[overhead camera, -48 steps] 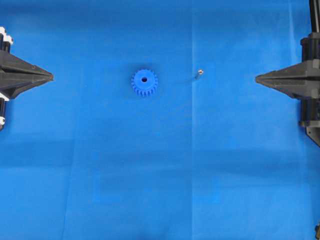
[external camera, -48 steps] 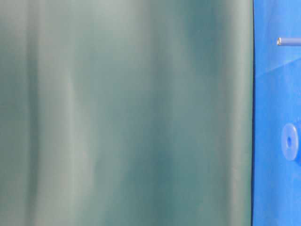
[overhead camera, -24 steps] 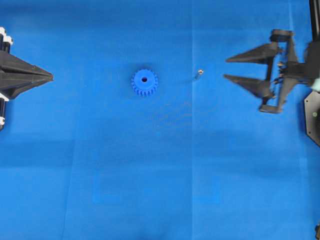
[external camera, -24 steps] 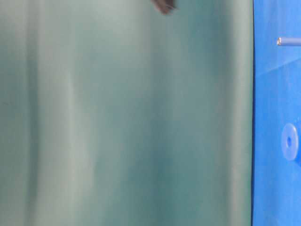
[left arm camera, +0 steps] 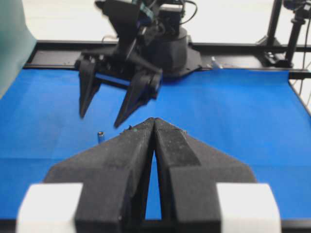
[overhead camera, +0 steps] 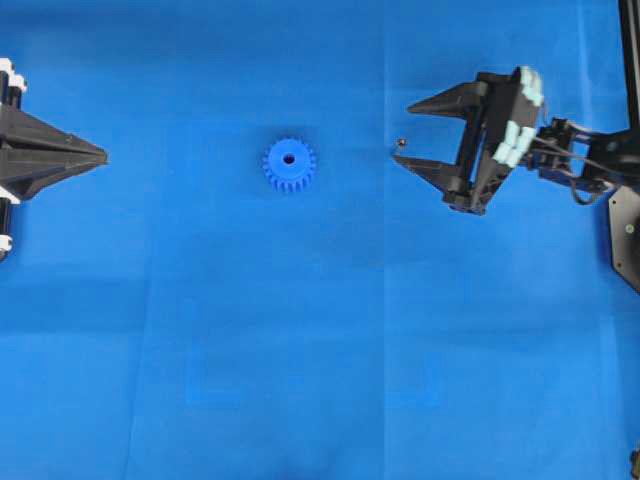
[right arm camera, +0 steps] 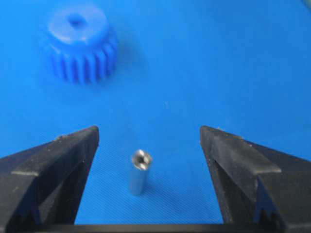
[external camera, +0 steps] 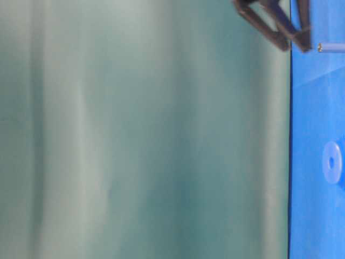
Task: Insert the shaft placed at a random location into the center hole of the small gear at another random location.
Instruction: 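Move the open right gripper left over the upright metal shaft and close on it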
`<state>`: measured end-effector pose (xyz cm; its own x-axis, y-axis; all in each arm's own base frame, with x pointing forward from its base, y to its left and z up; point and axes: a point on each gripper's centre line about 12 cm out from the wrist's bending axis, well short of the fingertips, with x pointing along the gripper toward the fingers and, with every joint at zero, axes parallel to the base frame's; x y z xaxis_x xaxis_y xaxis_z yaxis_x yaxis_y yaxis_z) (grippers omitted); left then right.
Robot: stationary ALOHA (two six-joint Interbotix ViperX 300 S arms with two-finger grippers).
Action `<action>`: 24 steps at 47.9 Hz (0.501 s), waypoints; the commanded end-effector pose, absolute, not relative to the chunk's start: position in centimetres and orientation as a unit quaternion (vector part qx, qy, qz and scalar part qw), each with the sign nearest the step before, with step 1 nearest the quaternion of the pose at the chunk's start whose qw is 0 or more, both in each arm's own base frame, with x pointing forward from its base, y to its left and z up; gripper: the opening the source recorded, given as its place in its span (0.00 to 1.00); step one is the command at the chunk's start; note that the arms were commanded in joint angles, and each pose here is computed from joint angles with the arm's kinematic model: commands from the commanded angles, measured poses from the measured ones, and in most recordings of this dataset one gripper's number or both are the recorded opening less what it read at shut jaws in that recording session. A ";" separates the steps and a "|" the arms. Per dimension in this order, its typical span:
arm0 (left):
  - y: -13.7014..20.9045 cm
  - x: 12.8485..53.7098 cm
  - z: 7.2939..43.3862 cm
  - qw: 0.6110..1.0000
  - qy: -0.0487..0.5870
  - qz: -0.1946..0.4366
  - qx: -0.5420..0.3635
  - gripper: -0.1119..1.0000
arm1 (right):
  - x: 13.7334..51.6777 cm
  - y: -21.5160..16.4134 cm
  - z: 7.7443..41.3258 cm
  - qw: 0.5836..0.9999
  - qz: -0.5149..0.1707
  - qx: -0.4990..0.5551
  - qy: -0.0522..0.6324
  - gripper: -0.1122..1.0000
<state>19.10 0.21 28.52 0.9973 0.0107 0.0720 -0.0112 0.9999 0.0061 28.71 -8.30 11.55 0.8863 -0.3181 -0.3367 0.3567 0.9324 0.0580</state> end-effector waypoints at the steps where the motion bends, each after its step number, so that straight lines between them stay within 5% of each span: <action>1: 0.2 19.1 29.0 0.999 -0.046 0.006 0.006 0.10 | 29.4 -8.6 10.9 0.969 -0.179 0.061 0.160 0.76; 16: 0.2 19.0 28.9 0.999 -0.044 0.006 0.007 0.10 | 29.7 -8.1 10.0 0.968 -0.170 0.060 0.175 0.74; 24: 0.2 19.0 28.7 0.999 -0.043 0.006 0.007 0.10 | 29.5 -8.0 10.0 0.968 -0.169 0.058 0.177 0.46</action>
